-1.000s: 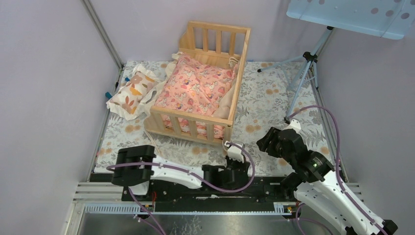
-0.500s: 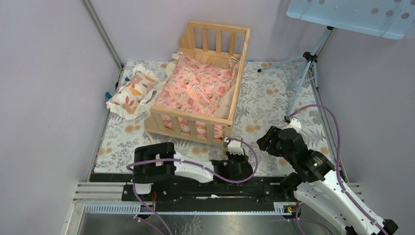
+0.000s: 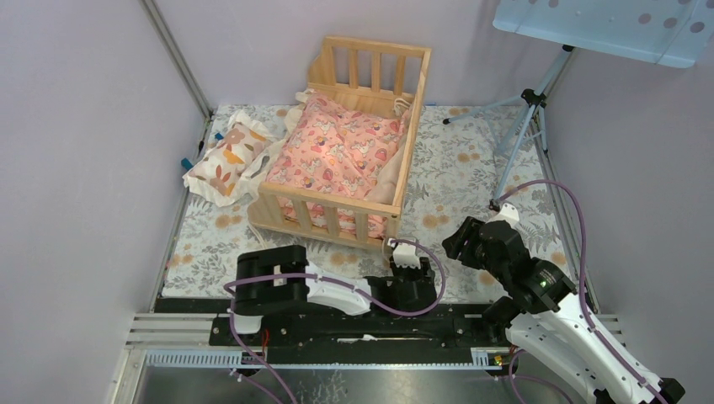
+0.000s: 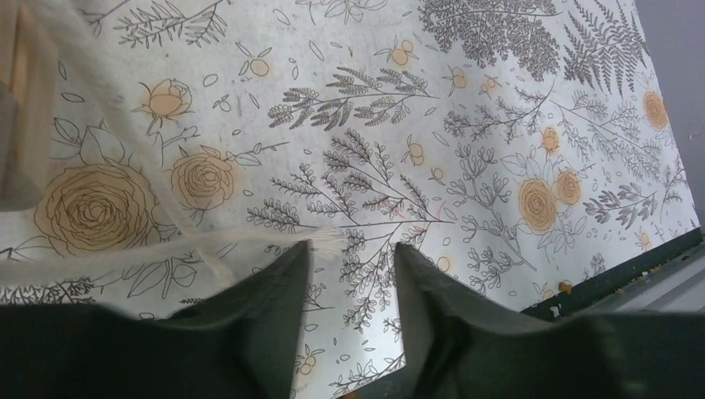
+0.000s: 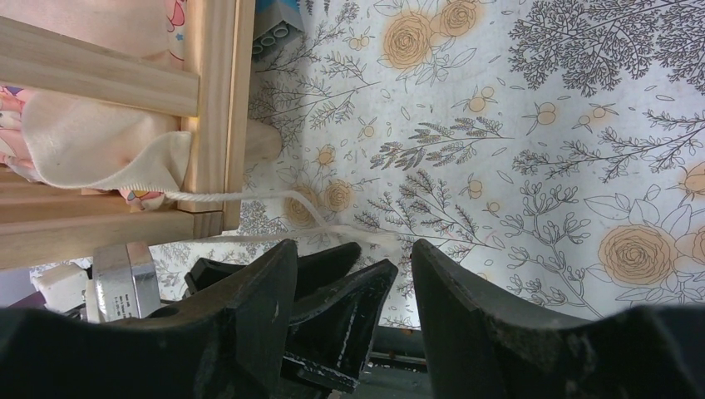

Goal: Set up the pet bed
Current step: Cross the ropes on the bed frame.

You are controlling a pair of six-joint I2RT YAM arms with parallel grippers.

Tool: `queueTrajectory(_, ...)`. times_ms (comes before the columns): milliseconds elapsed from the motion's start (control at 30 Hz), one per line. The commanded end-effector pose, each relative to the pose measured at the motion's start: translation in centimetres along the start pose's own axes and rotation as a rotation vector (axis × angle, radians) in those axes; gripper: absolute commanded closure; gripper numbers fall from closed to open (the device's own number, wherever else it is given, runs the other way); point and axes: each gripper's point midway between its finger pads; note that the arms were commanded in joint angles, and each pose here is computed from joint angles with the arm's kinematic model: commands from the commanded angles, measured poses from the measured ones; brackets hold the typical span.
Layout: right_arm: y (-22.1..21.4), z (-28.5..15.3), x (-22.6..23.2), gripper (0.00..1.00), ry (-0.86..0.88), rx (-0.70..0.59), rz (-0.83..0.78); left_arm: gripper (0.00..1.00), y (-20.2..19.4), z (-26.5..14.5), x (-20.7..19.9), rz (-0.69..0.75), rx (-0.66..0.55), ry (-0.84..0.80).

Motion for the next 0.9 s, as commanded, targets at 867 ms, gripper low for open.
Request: queueTrajectory(867,1.1,0.4,0.1,0.4,-0.001,-0.059,-0.017,0.29,0.4,-4.4,2.1,0.146,0.138,0.07)
Point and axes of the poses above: each gripper's point midway between its finger pads, its own z axis out along the fingers, its own x axis along the line the jaws close on, y = z × x, and after that the axes turned 9 degrees about z, right-handed
